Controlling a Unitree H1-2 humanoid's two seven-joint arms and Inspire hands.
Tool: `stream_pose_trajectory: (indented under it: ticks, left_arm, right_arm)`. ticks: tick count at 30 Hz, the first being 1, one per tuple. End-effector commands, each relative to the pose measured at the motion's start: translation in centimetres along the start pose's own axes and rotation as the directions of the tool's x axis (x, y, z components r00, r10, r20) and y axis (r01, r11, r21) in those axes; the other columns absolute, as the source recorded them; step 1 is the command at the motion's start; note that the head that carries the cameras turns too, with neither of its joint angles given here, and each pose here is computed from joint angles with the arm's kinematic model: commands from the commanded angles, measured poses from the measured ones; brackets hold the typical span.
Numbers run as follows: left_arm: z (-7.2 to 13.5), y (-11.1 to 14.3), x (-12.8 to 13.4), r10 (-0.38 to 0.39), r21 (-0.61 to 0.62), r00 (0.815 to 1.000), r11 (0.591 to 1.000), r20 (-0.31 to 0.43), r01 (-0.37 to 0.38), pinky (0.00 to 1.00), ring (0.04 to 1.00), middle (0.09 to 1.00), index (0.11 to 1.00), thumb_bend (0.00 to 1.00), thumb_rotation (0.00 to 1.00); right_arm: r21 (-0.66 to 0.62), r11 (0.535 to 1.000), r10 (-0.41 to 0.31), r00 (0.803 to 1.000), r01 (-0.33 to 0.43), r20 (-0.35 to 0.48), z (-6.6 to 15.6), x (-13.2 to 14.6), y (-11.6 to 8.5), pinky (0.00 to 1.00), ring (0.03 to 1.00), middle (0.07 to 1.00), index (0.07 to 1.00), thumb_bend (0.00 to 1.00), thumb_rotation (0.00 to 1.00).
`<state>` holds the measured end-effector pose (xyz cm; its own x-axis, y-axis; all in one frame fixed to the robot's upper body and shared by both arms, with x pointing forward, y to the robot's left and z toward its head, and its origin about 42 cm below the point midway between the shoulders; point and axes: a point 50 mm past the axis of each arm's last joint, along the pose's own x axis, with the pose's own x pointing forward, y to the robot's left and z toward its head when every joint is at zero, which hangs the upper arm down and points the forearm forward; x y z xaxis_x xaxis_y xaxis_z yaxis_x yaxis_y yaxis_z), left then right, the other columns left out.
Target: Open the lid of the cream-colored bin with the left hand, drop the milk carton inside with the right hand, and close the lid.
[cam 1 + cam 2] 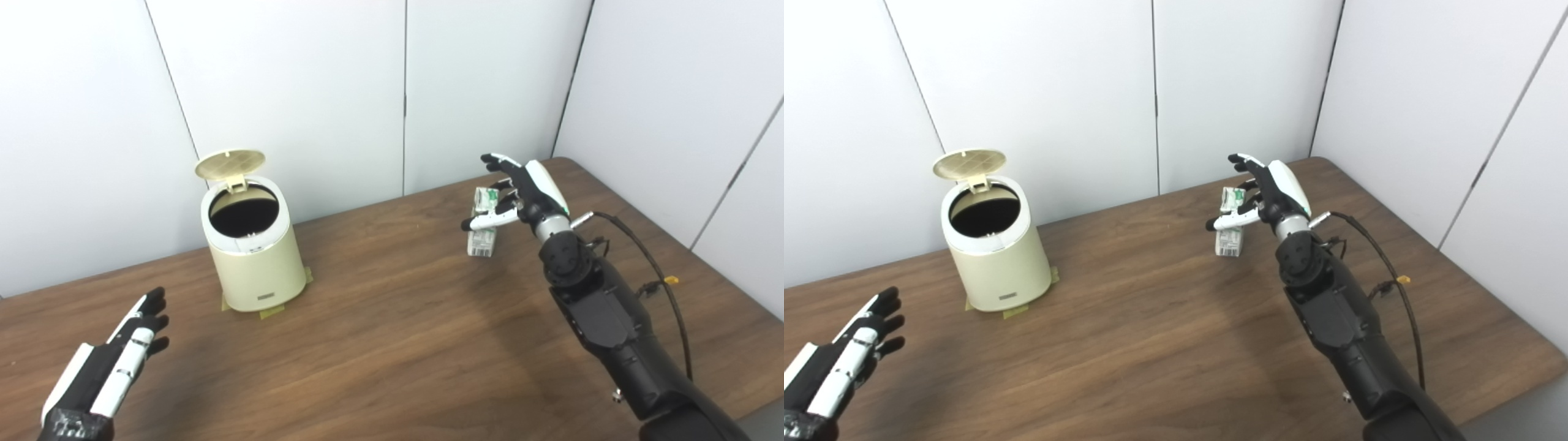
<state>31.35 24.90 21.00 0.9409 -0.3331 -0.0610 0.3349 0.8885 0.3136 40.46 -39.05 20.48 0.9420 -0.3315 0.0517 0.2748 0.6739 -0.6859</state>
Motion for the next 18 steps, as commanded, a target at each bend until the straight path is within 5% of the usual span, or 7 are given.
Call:
stream_pose_trajectory:
  ticks: [1,8,18]
  left_arm:
    - [1.8,0.7,0.5,0.025,0.048,0.998,0.998,0.060,-0.028,0.94,0.970,0.997,1.000,0.32,0.96]
    - [1.8,0.8,0.7,0.025,0.016,0.997,1.000,0.073,-0.027,0.92,0.953,0.990,1.000,0.30,1.00]
    - [1.8,0.8,0.9,0.020,0.022,0.998,1.000,0.065,-0.021,0.94,0.963,0.990,1.000,0.34,1.00]
  right_arm:
    - [0.003,0.999,-0.050,0.996,0.050,0.068,1.6,1.2,-1.7,0.79,0.858,0.848,0.826,0.98,0.12]
    - [-0.025,0.999,-0.028,0.996,0.030,0.084,0.3,1.8,-1.0,0.74,0.810,0.814,0.800,1.00,0.20]
    - [-0.014,1.000,-0.018,0.998,0.019,0.067,-0.2,1.4,-0.9,0.61,0.713,0.769,0.770,0.97,0.16]
